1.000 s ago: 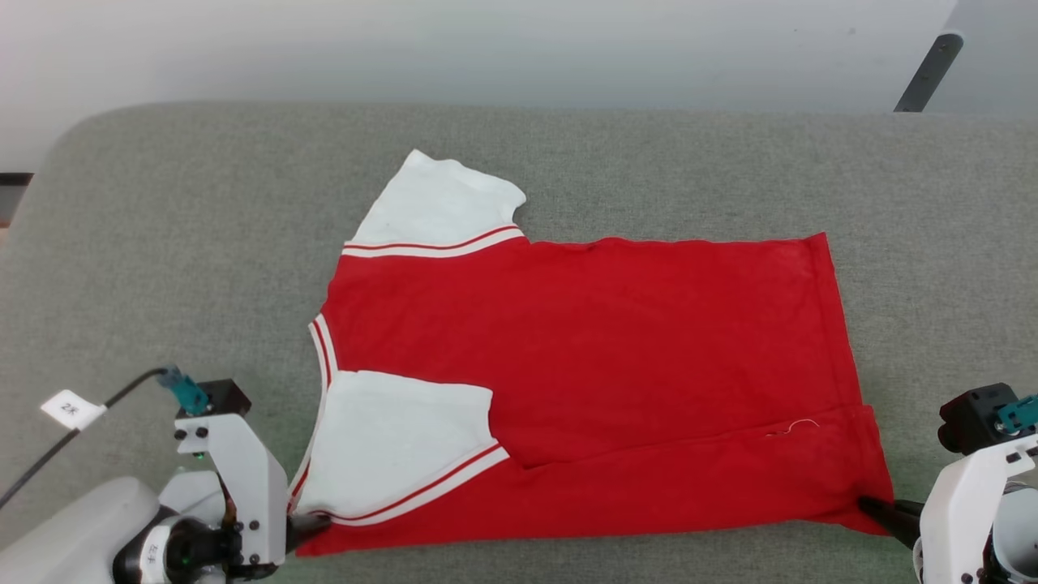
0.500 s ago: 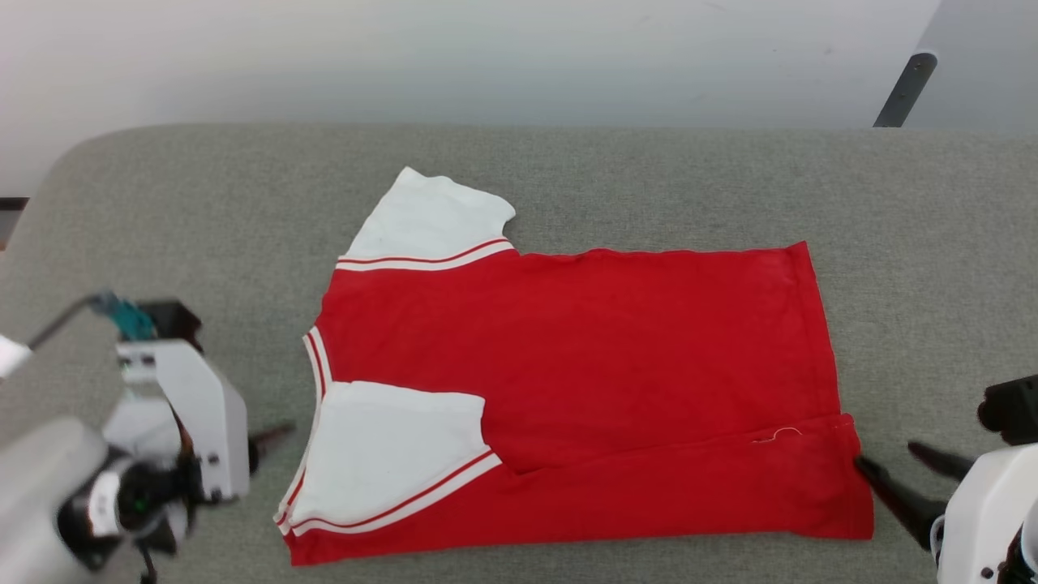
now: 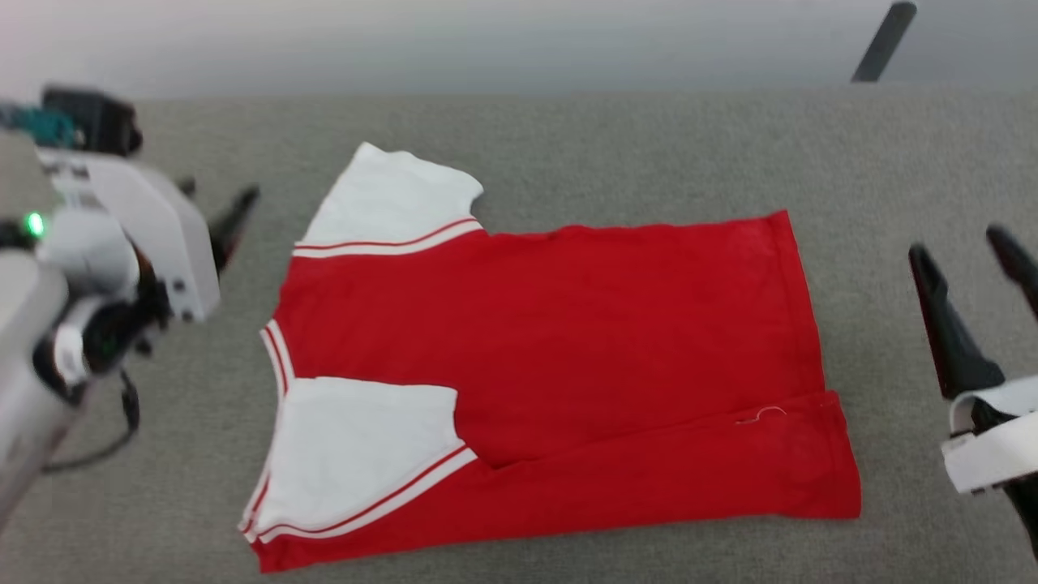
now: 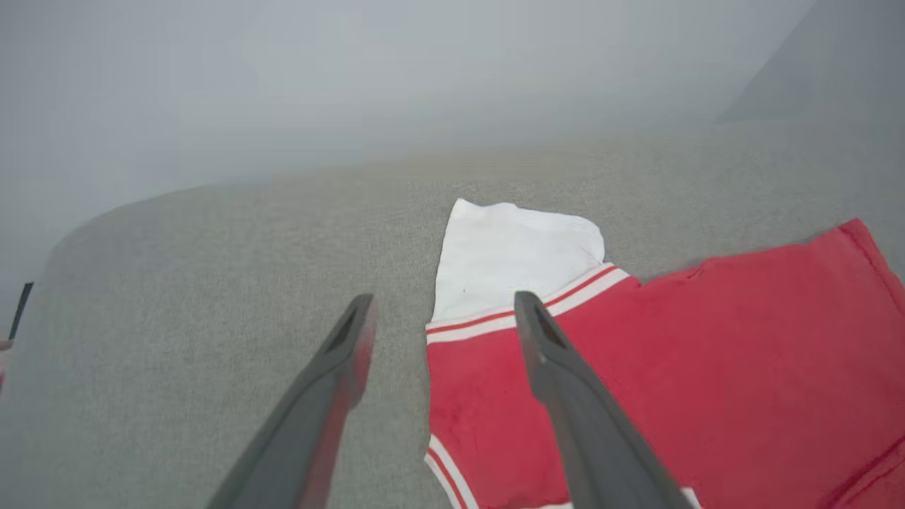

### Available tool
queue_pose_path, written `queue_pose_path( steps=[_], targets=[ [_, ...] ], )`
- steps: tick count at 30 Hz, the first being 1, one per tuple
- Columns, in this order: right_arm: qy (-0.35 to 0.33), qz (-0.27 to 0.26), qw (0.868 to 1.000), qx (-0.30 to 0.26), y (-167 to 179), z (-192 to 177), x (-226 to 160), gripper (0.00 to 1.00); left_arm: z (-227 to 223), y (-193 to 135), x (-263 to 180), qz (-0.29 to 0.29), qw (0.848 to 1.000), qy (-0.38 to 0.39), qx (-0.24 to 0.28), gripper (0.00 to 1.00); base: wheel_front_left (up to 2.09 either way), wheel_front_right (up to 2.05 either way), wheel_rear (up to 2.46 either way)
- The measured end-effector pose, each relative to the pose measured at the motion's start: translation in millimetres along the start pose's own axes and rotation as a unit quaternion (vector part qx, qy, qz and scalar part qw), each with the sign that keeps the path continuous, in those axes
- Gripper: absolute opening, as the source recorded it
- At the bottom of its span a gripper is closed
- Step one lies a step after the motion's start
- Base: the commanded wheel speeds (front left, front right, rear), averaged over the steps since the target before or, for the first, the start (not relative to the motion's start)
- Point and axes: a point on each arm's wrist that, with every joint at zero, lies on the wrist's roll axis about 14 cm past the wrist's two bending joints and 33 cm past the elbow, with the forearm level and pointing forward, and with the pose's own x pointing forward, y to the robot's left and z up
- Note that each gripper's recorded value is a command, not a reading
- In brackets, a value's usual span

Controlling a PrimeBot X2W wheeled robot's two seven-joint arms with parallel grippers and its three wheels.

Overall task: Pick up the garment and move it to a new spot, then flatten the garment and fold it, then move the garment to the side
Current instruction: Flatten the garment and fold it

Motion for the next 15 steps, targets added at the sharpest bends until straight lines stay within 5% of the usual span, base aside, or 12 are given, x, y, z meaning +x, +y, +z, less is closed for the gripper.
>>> queue_pose_path(
  steps=[6, 15],
  targets=[
    [-0.076, -0.018, 0.996, -0.037, -5, 14, 11, 1.0, 27, -4, 40, -0.014, 0.999, -0.034, 0.017, 1.0, 0.0, 0.0, 0.0],
    [-0.068, -0.032, 0.997, -0.036, -13, -11, 24, 1.0, 23, 2, 107, -0.013, 0.999, 0.018, 0.045, 1.0, 0.0, 0.0, 0.0]
  ],
)
